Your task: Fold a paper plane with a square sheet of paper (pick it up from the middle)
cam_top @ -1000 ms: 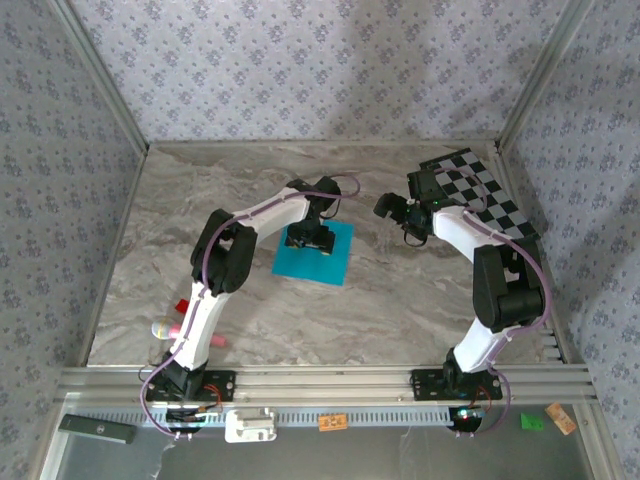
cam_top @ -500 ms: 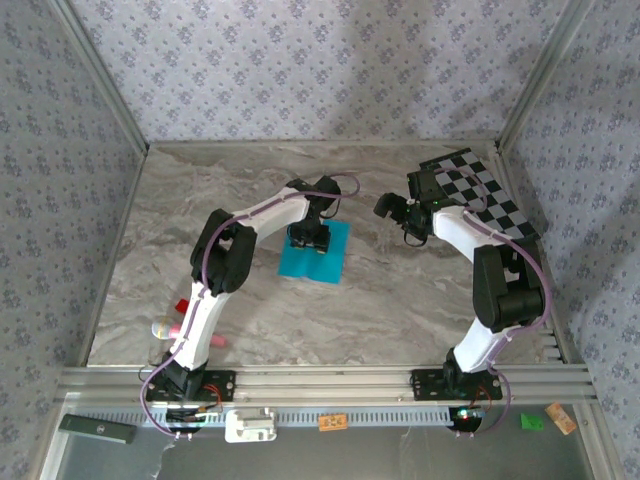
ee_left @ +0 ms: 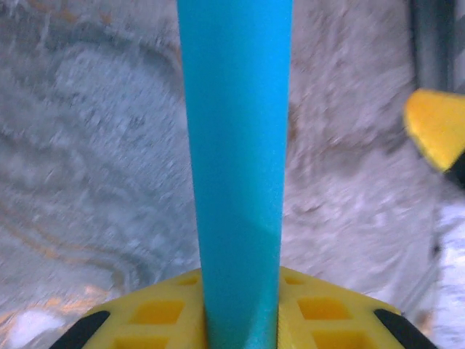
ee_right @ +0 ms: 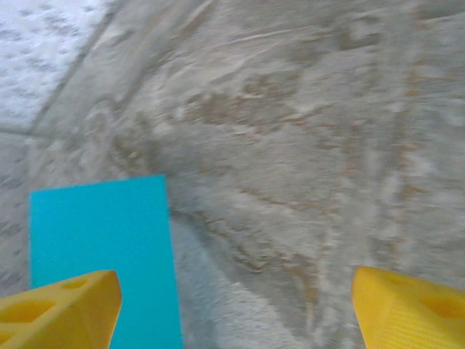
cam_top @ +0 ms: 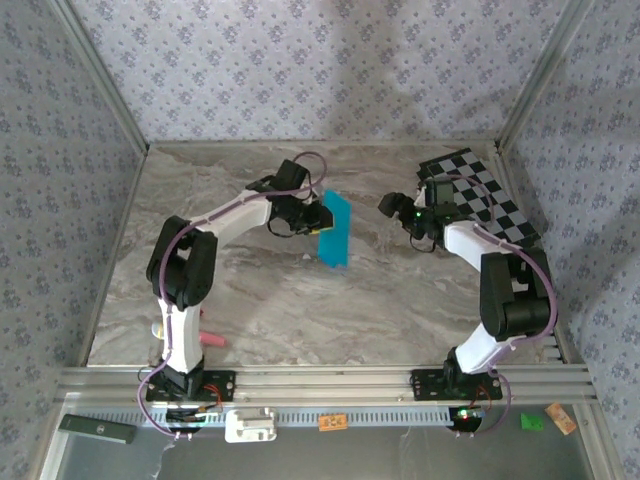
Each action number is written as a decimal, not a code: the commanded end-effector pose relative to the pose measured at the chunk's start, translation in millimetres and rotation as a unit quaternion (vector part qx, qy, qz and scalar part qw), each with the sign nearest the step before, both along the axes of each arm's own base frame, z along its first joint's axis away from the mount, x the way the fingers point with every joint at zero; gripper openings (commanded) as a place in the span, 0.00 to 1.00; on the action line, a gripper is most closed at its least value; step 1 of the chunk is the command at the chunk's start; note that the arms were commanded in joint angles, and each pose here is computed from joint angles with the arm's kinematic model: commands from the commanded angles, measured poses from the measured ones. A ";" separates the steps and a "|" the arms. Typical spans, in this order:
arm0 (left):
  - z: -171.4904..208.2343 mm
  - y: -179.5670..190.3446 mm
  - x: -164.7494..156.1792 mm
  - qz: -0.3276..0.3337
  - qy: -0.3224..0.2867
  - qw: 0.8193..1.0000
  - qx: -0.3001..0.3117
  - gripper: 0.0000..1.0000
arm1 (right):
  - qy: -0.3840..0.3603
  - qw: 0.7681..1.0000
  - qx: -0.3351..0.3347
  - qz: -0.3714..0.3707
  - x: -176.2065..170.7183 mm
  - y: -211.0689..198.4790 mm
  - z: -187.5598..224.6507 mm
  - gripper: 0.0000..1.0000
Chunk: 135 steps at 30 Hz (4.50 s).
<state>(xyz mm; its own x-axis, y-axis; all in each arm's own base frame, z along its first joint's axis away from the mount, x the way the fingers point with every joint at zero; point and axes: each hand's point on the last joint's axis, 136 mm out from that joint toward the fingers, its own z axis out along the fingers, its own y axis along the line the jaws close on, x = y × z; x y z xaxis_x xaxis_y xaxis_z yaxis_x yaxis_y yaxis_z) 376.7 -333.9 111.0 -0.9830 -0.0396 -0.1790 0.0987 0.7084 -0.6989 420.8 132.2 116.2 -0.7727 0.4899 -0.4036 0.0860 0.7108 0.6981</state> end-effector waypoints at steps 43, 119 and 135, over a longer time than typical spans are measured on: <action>-59.0 62.8 -16.6 0.052 0.027 0.984 0.168 0.76 | 0.186 0.967 -0.027 0.174 -65.3 131.3 -102.2 0.18; -147.8 72.4 -40.1 0.026 0.124 0.958 0.257 0.43 | 0.116 0.975 0.021 0.189 -48.7 128.5 -68.1 0.23; -153.8 71.5 -40.9 0.017 0.129 0.957 0.259 0.42 | 0.114 0.970 0.031 0.211 -48.5 145.4 -66.3 0.22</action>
